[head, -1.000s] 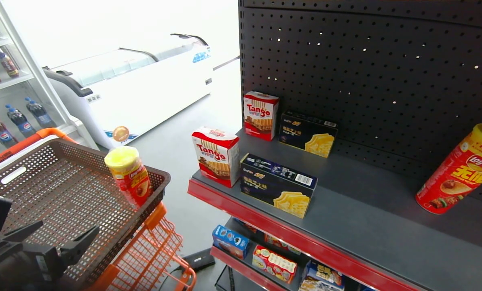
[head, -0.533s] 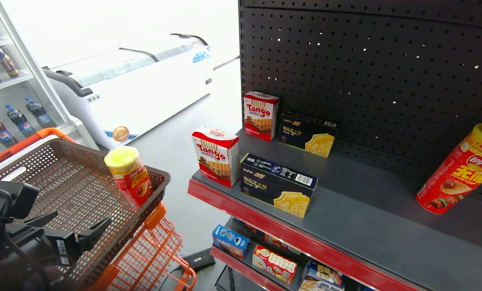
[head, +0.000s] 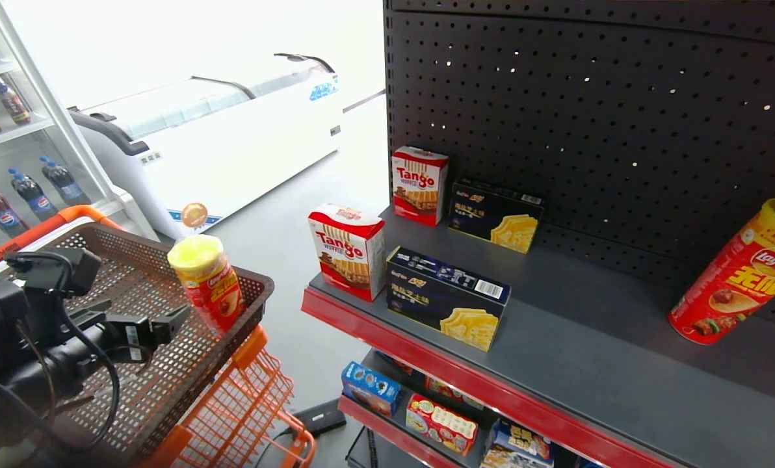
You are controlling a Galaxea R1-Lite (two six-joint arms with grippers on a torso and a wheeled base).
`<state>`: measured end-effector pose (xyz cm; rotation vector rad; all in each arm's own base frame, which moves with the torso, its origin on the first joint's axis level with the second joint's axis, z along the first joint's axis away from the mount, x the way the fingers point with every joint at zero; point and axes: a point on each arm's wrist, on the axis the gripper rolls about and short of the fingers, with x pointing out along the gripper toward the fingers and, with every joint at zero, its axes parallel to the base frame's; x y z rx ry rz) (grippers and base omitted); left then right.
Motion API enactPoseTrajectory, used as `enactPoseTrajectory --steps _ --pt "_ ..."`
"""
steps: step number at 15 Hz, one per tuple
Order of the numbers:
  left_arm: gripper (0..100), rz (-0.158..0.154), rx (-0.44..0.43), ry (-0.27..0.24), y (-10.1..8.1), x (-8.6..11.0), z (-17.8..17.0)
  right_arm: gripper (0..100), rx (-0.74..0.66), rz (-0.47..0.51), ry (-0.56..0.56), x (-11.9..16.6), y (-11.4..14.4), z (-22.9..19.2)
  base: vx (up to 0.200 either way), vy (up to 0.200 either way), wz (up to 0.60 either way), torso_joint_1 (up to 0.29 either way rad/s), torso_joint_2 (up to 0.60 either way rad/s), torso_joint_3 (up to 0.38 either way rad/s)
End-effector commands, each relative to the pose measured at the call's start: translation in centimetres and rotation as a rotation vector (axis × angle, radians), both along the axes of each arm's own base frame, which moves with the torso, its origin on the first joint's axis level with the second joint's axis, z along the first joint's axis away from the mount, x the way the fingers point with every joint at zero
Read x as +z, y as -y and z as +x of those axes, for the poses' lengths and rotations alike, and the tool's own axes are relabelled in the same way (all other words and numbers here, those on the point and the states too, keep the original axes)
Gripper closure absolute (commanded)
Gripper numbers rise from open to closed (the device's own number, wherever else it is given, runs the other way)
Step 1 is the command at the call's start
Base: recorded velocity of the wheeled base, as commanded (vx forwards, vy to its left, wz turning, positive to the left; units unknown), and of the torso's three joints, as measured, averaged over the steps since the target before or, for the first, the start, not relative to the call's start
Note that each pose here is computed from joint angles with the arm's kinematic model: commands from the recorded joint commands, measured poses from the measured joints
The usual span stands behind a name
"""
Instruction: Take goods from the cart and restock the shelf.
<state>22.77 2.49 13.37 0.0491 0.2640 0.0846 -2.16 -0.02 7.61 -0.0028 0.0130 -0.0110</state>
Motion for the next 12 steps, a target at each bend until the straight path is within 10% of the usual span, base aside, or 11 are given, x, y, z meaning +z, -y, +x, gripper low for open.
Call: enactPoseTrajectory --steps 1,12 --pt "0 -0.006 -0.002 -0.043 -0.3 -1.8 2.9 0 0.0 0.0 0.001 0.0 0.0 0.0 0.0 0.0 0.0 0.0 0.0 0.0" --pt "0 0.01 -0.015 0.074 -0.8 -6.5 10.1 0 0.0 0.0 0.001 0.0 0.0 0.0 0.0 0.0 0.0 0.0 0.0 0.0"
